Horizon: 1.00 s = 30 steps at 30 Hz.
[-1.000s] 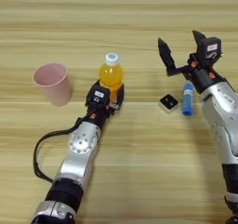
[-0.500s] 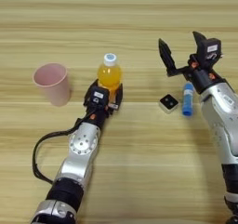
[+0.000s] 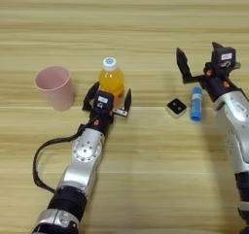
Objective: Move the objects on the table
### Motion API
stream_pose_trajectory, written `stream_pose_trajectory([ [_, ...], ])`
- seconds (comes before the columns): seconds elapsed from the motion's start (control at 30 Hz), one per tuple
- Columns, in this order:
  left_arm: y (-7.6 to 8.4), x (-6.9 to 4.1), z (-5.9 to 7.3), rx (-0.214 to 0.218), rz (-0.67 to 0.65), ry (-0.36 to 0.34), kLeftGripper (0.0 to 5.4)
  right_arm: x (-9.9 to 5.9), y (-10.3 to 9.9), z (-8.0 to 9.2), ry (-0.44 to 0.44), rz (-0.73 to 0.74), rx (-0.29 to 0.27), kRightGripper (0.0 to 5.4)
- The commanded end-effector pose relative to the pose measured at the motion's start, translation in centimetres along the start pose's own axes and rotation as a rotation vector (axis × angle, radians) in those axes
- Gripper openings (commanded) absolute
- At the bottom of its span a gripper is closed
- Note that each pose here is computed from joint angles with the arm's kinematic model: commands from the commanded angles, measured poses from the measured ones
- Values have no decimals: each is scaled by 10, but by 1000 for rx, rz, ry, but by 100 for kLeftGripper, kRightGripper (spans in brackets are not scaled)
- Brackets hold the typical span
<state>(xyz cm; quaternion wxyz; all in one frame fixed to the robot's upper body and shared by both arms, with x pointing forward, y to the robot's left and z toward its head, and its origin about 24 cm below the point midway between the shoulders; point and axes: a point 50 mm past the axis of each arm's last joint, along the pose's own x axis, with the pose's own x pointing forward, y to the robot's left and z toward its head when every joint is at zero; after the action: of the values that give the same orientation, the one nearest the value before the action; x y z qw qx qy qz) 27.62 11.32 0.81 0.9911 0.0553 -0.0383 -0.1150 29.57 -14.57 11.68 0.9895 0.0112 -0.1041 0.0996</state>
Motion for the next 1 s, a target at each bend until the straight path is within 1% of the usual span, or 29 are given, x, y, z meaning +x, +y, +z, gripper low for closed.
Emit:
stream_pose_trajectory([
  [0.03, -1, 0, 0, 10, 2, 5, 538, -1, -11, -7, 11, -50, -27, 540],
  [0.13, -1, -1, 0, 10, 0, 13, 538, -2, -14, -14, 31, -63, -31, 540],
  [0.23, -3, -4, -2, 8, -16, 24, 538, -2, -15, -17, 35, -58, -33, 540],
  [0.33, -3, -8, -1, 0, -13, 21, 538, -4, -14, -19, 48, -29, -40, 540],
  [0.43, -4, -11, 0, -5, -10, 21, 538, -7, -14, -22, 59, -7, -63, 540],
  [0.57, -6, -15, 1, -11, -10, 26, 538, -11, -14, -25, 77, 23, -72, 540],
  [0.77, -6, -22, 0, -18, -4, 39, 538, -17, -12, -33, 123, 84, -92, 540],
  [1.0, -3, -26, -1, -23, 20, 51, 538, -25, -8, -41, 174, 141, -98, 540],
])
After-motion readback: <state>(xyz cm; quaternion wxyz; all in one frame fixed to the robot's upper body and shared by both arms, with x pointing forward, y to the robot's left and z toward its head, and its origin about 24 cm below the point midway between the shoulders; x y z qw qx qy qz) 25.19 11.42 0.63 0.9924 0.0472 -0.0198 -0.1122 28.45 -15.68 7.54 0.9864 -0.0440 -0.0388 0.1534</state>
